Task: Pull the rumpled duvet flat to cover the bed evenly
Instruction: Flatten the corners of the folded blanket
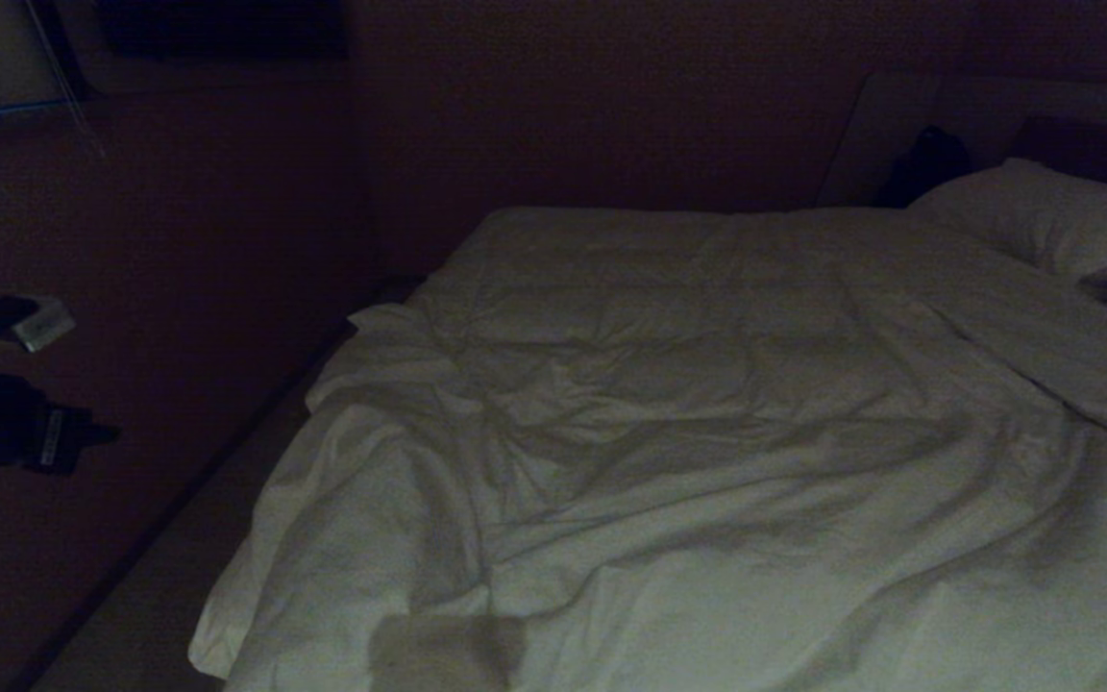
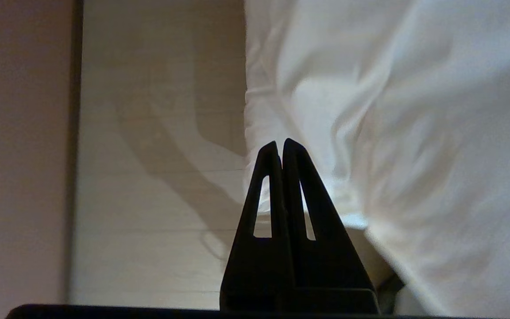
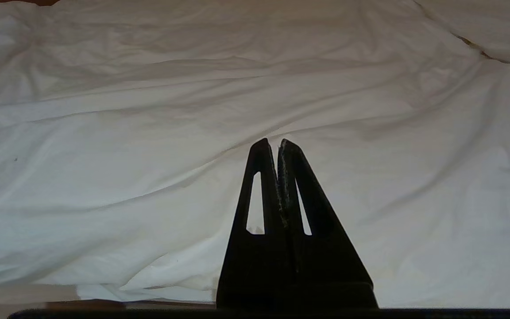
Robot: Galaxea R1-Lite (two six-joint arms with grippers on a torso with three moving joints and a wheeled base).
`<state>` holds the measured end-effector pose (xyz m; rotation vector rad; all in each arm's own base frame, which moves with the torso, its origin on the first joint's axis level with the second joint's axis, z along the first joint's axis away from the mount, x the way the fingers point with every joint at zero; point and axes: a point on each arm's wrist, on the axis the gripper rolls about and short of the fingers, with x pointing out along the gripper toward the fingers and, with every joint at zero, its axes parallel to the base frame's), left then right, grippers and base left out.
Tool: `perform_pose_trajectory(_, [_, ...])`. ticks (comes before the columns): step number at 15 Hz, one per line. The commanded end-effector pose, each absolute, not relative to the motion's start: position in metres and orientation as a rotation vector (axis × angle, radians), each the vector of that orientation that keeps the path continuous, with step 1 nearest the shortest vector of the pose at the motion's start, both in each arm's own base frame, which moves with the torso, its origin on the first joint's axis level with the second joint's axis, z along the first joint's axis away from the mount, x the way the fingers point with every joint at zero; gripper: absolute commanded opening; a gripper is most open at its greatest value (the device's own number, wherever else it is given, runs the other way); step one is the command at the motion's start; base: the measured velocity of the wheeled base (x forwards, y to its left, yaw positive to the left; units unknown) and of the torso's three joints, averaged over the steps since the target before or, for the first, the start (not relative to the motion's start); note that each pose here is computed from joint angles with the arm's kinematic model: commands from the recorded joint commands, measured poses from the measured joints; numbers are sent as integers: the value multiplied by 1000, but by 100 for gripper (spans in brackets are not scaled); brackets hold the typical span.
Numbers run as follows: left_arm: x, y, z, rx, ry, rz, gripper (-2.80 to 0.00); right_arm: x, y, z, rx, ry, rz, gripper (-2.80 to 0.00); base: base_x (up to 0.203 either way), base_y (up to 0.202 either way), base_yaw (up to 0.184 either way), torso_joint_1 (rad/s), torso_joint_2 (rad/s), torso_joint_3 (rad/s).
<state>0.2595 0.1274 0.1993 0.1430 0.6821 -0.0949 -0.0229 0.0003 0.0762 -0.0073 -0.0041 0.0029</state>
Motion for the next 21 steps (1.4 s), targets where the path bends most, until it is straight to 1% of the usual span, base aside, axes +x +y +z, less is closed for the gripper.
perform_pose_trajectory(1, [248, 133, 187, 195, 679, -183, -280, -23, 0, 76, -8, -3, 3, -280, 0, 0, 0, 0, 0, 0])
perform_pose_trajectory(4, [235, 136, 179, 248, 600, -312, -280, -23, 0, 76, -8, -3, 3, -280, 0, 0, 0, 0, 0, 0])
perform_pose_trajectory(7, [226, 131, 176, 246, 609, -319, -280, -23, 0, 76, -8, -3, 3, -280, 0, 0, 0, 0, 0, 0])
perform_pose_trajectory(11, [195, 111, 162, 244, 627, -331, -280, -23, 0, 76, -8, -3, 3, -280, 0, 0, 0, 0, 0, 0])
perform_pose_trajectory(14, [171, 95, 122, 164, 711, -363, -280, -23, 0, 76, -8, -3, 3, -280, 0, 0, 0, 0, 0, 0])
perform_pose_trajectory(16, [157, 88, 99, 118, 735, -360, -280, -23, 0, 76, -8, -3, 3, -280, 0, 0, 0, 0, 0, 0])
perform_pose_trajectory(18, [149, 83, 87, 70, 732, -339, -280, -23, 0, 76, -8, -3, 3, -280, 0, 0, 0, 0, 0, 0])
perform_pose_trajectory(21, [142, 78, 74, 22, 767, -360, -280, -23, 0, 76, -8, -3, 3, -280, 0, 0, 0, 0, 0, 0])
